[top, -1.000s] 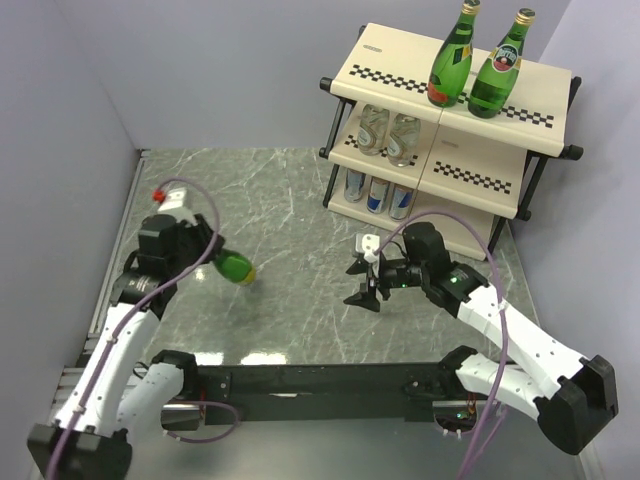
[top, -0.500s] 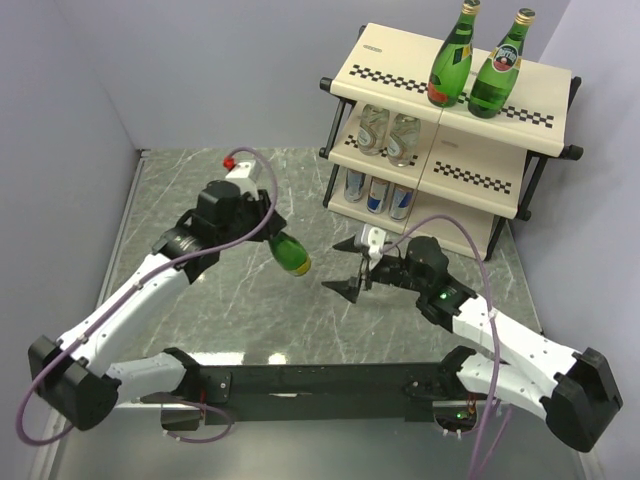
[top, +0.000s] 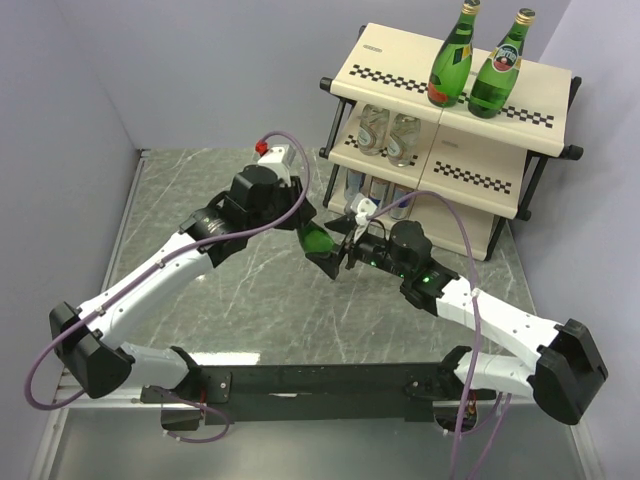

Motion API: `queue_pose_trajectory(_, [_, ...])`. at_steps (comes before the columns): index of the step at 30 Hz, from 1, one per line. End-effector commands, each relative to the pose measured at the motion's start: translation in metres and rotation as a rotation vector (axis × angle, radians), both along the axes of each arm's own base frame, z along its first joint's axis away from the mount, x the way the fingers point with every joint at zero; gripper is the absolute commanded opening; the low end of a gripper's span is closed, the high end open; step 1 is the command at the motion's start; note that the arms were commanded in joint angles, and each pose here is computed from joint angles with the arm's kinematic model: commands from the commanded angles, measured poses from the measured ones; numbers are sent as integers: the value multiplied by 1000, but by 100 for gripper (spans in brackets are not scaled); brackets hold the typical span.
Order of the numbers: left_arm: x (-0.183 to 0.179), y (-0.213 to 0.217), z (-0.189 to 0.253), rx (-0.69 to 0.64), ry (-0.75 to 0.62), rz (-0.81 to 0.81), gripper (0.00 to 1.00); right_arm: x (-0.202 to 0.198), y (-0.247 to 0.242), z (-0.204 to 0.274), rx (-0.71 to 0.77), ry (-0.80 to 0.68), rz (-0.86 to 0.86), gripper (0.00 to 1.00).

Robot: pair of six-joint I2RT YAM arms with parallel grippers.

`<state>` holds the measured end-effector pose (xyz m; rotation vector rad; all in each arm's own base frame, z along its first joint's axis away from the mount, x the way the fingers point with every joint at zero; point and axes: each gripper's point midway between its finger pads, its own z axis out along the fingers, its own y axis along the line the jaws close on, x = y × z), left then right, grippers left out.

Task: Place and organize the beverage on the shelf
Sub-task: Place the drink on the shelf.

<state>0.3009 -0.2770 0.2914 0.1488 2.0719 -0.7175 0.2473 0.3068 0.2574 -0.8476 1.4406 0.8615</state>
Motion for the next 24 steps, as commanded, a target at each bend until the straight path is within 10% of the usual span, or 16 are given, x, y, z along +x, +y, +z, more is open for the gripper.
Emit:
queue_pose_trajectory(1, [8,-17,82,-209,-129,20,0,13,4,26,58,-39,-56,93])
queue_pose_trajectory(24, [0,-33,103,-261,-129,-29,0,38,10,3,-13,-13,-133,93])
